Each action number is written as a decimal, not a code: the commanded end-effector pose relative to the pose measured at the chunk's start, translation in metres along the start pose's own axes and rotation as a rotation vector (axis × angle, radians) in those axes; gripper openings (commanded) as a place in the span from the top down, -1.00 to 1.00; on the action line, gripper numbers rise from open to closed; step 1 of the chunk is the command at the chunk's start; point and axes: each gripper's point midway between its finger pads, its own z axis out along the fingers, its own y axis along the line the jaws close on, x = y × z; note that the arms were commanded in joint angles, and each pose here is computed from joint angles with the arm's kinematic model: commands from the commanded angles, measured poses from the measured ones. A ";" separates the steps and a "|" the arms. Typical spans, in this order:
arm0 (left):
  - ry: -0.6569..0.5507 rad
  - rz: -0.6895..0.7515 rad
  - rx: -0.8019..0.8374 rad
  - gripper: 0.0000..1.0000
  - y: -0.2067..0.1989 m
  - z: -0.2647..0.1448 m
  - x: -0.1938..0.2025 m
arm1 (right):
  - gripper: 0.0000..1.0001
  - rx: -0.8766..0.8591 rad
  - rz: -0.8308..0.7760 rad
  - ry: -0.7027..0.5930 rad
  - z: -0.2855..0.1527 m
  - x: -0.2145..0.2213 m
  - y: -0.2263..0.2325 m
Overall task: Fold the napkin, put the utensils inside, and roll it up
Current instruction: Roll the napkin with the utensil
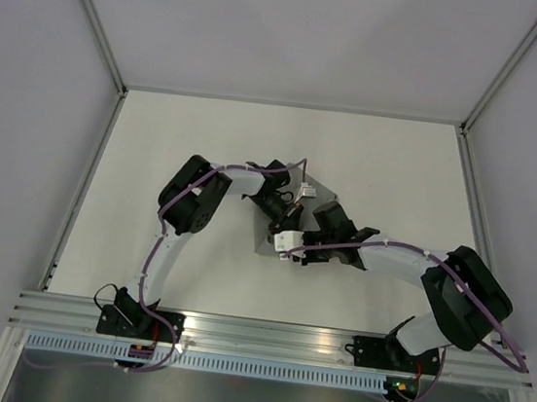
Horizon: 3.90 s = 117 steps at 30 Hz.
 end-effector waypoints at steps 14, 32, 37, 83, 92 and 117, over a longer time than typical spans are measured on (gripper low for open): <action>-0.179 0.202 -0.179 0.32 -0.021 -0.042 -0.046 | 0.74 -0.420 0.173 0.148 -0.001 0.031 0.086; -1.188 0.430 -0.802 0.38 -0.100 -0.235 -0.068 | 0.79 -0.765 0.418 0.073 -0.020 0.020 0.091; -1.267 0.627 -0.934 0.34 -0.135 -0.233 -0.038 | 0.79 -0.826 0.463 0.062 -0.020 0.019 0.076; -0.261 1.283 -1.110 0.00 -0.030 0.025 0.016 | 0.80 -0.829 0.678 0.137 0.016 0.042 0.045; -0.192 1.199 -1.049 0.61 -0.010 0.033 0.025 | 0.80 -0.827 0.683 0.137 0.016 0.044 0.045; -0.209 0.742 -0.636 0.95 -0.013 0.042 0.066 | -0.11 -0.386 0.805 -0.267 -0.070 -0.006 -0.080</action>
